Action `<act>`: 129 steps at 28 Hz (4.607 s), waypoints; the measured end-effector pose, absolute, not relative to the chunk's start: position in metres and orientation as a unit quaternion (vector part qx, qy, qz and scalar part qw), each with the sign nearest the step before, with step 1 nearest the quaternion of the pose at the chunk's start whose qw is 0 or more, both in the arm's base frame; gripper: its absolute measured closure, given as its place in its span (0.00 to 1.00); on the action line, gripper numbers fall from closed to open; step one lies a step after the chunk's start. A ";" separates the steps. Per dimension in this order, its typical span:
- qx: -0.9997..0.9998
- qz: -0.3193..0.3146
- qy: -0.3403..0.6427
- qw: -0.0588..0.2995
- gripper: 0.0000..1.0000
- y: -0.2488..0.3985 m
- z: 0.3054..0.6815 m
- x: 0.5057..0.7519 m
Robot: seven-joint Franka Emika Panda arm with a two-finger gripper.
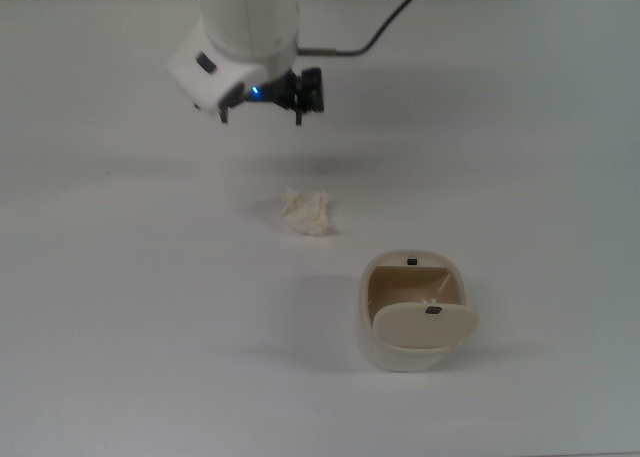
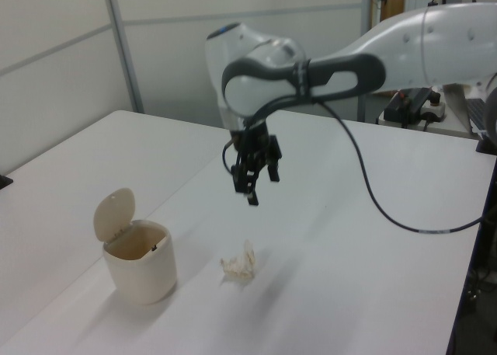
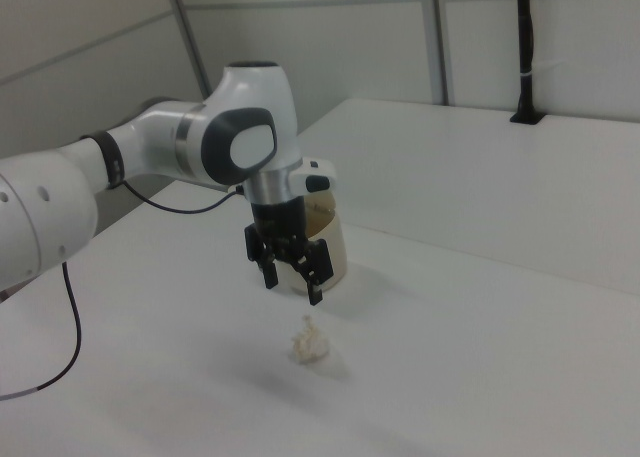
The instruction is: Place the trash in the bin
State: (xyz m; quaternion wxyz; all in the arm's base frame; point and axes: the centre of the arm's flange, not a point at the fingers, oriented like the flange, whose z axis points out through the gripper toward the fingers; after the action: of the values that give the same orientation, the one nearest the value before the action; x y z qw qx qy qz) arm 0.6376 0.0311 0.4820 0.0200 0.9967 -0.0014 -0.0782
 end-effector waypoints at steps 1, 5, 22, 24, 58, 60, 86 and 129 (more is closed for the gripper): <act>0.997 -0.079 0.001 0.020 0.00 0.034 0.475 0.640; 0.997 -0.078 0.005 0.020 0.00 0.044 0.445 0.652; 0.997 -0.073 -0.012 0.037 0.30 0.075 0.352 0.676; 0.997 -0.068 -0.012 0.037 0.37 0.075 0.348 0.678; 0.983 0.165 0.051 0.058 0.98 0.125 0.508 0.693; 0.976 0.204 0.061 0.048 0.98 0.138 0.518 0.696; 0.945 0.310 0.105 0.009 0.41 0.194 0.462 0.720; 0.997 -0.012 -0.062 0.038 0.00 0.018 0.612 0.585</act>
State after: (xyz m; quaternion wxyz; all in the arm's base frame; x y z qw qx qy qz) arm 0.5851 0.0179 0.6118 0.0375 0.9973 -0.0624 -0.0119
